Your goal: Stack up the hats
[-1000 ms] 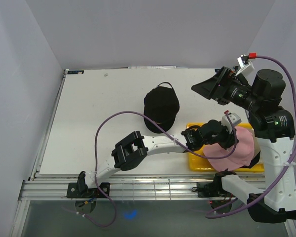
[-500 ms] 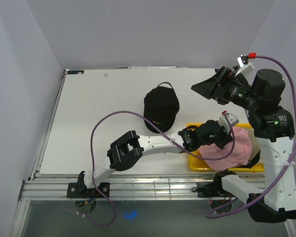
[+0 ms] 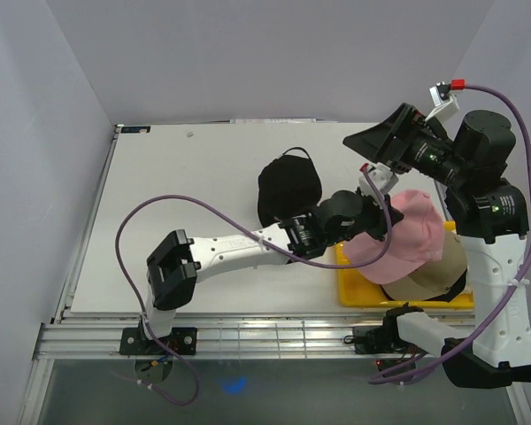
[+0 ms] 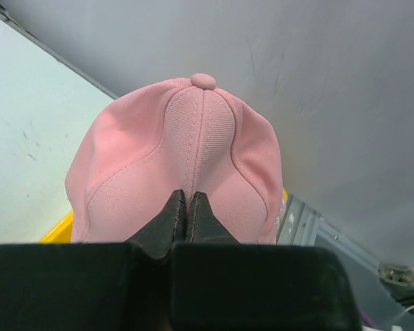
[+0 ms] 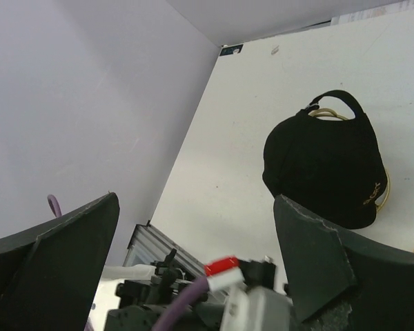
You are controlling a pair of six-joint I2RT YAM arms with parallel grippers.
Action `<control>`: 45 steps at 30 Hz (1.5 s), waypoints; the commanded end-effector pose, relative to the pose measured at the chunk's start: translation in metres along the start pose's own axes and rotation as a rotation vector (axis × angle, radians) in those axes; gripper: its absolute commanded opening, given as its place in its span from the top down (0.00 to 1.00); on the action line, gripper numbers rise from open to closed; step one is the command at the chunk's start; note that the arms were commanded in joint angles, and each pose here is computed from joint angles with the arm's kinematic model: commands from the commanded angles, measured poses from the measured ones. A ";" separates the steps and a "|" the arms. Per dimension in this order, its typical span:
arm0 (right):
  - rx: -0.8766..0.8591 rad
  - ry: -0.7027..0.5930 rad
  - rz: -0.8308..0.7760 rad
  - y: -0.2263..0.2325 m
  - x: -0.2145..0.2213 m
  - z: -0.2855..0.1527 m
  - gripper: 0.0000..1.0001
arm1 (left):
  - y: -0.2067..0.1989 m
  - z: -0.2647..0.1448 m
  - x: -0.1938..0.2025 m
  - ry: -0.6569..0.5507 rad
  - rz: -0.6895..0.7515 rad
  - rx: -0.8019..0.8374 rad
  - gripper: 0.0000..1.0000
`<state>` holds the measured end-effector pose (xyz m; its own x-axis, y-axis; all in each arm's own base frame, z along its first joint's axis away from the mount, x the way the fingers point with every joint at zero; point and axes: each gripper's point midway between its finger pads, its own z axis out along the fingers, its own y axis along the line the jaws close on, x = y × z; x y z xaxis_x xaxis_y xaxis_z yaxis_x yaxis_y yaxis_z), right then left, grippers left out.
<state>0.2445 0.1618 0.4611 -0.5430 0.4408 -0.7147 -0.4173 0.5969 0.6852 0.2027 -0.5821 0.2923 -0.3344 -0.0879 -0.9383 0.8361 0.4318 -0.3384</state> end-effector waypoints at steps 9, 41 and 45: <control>-0.014 -0.138 -0.063 0.020 -0.058 0.012 0.02 | 0.066 -0.080 -0.071 -0.094 -0.212 -0.137 1.00; 0.056 -0.161 -0.072 -0.037 -0.088 0.036 0.05 | 0.156 -0.247 -0.224 -0.359 -0.625 0.032 1.00; -0.025 -0.092 -0.106 -0.041 -0.057 0.044 0.23 | 0.175 -0.266 -0.236 -0.420 -0.761 0.070 1.00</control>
<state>0.3403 0.1252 0.4554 -0.4671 0.4978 -0.7308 -0.3299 0.6687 0.6664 0.3304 -0.2597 0.4430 -0.5710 -0.6394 -0.5148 0.4862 0.2418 -0.8397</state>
